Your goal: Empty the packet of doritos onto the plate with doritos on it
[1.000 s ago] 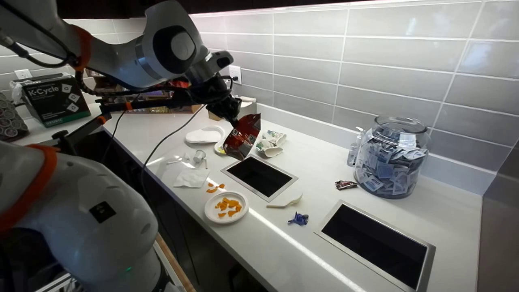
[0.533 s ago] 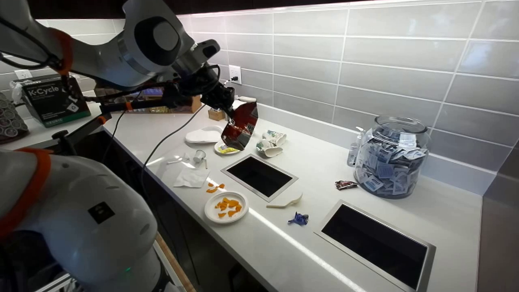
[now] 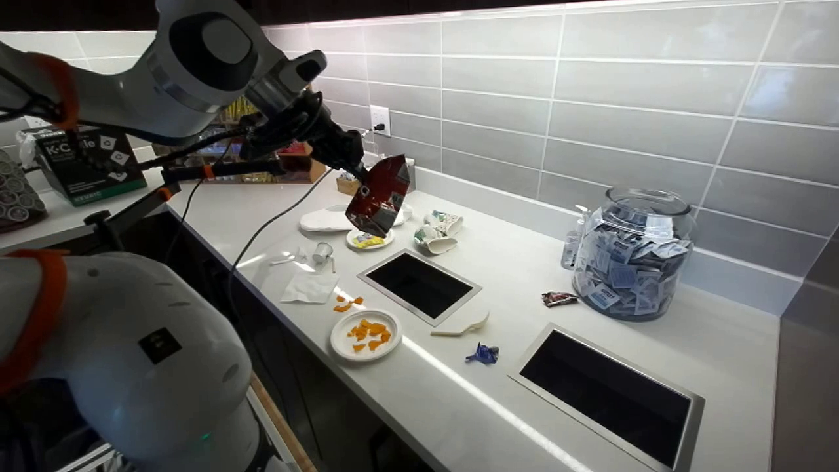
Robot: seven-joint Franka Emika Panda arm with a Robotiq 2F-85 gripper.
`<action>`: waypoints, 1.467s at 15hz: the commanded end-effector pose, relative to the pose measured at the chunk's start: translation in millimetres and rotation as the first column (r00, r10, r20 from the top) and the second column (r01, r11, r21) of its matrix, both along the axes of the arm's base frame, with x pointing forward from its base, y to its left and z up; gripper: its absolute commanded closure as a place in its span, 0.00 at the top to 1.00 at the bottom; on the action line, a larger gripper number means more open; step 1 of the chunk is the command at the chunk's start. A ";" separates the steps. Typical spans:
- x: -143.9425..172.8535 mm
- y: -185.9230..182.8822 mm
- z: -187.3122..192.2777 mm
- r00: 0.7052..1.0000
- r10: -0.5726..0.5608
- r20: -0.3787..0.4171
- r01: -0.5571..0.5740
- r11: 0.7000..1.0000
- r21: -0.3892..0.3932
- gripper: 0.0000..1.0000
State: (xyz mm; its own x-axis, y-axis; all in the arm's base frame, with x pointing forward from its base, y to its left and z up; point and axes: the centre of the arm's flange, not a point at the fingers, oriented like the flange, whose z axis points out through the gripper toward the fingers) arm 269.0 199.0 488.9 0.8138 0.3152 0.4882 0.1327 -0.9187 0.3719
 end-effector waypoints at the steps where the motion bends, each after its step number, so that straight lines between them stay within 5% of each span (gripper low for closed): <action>1: -27.3 -17.5 -19.0 0.986 -0.165 -0.030 0.163 0.985 -0.051 0.00; 9: -22.6 -16.7 -34.6 0.947 -0.320 -0.014 0.314 0.937 -0.153 0.00; 22: 6.0 9.9 -37.2 0.972 -0.233 -0.012 0.231 0.968 -0.096 0.00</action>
